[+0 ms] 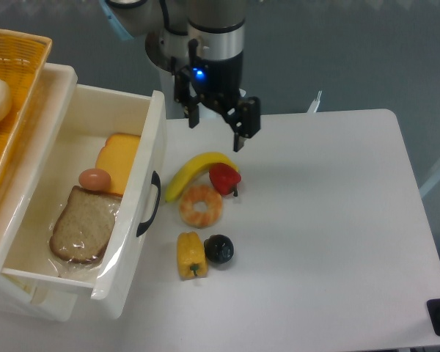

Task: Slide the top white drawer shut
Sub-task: 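Raise the gripper and move it away from the open drawer over the table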

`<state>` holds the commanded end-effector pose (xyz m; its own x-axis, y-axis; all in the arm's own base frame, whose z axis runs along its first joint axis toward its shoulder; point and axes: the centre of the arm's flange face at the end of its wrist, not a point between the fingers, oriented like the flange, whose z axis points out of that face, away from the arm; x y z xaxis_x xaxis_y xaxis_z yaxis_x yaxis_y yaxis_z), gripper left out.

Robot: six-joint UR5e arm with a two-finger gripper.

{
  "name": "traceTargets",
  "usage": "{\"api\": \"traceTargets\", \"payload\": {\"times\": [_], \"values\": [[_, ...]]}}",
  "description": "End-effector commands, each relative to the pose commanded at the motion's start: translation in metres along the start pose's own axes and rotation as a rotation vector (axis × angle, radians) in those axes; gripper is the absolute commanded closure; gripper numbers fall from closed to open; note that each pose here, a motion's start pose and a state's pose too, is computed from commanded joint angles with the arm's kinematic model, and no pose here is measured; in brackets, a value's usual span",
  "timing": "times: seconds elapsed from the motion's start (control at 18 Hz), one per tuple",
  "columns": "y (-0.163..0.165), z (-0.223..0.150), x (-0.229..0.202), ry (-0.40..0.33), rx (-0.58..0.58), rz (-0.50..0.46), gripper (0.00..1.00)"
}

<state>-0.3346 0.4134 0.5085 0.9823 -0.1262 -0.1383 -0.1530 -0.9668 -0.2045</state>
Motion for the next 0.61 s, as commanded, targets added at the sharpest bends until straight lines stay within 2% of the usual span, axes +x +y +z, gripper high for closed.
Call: {"api": "traceTargets", "payload": {"times": [0.28,0.5,0.61], "values": [[0.029,0.014,-0.032,0.01,-0.022,-0.078,0.0],[0.035,0.028,-0.058,-0.034,-0.007,-0.095,0.0],[0.036,0.04,-0.061,-0.021,-0.02,-0.096,0.0]]}}
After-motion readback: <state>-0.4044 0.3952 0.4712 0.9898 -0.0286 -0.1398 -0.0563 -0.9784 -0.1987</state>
